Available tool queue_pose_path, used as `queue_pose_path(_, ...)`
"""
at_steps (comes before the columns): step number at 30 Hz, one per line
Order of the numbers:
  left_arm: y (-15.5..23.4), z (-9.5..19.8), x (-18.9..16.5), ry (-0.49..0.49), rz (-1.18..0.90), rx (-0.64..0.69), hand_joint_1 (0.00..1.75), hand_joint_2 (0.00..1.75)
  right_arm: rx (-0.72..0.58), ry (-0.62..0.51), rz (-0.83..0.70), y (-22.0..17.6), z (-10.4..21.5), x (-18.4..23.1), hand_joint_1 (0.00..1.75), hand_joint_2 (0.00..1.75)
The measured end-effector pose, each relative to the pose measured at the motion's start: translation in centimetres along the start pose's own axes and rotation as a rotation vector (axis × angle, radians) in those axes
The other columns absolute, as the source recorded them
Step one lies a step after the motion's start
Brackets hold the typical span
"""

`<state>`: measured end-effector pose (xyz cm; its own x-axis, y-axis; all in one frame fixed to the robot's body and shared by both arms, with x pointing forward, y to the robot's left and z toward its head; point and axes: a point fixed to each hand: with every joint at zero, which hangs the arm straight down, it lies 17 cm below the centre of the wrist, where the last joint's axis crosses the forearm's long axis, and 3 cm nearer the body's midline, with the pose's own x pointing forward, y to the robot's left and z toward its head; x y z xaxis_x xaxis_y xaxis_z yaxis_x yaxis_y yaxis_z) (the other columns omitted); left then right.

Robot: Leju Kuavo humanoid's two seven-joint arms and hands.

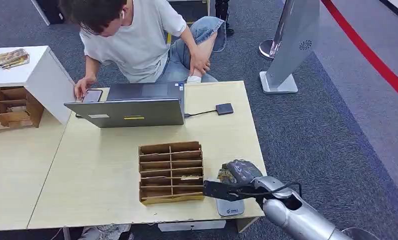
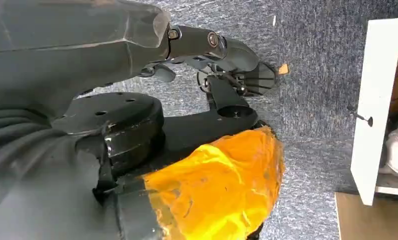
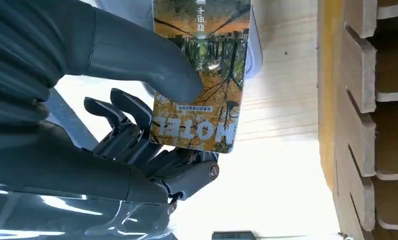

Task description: Pass the card to the sensor for recognition and then transmit it.

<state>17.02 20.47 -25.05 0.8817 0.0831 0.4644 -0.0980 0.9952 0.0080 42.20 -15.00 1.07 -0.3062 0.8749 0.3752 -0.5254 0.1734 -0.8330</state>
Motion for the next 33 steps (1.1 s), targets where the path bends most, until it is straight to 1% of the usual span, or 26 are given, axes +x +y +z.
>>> queue_pose_path(11, 0.0, 0.0, -0.1, 0.002, -0.002, 0.001, 0.00, 0.00, 0.005, 0.012, 0.012, 0.9, -0.2, 0.0, 1.75, 1.75)
queue_pose_path(33, 0.0, 0.1, -0.3, 0.002, -0.001, 0.000, 0.00, 0.00, 0.007, 0.015, 0.016, 1.1, -0.5, 0.3, 1.75, 1.75)
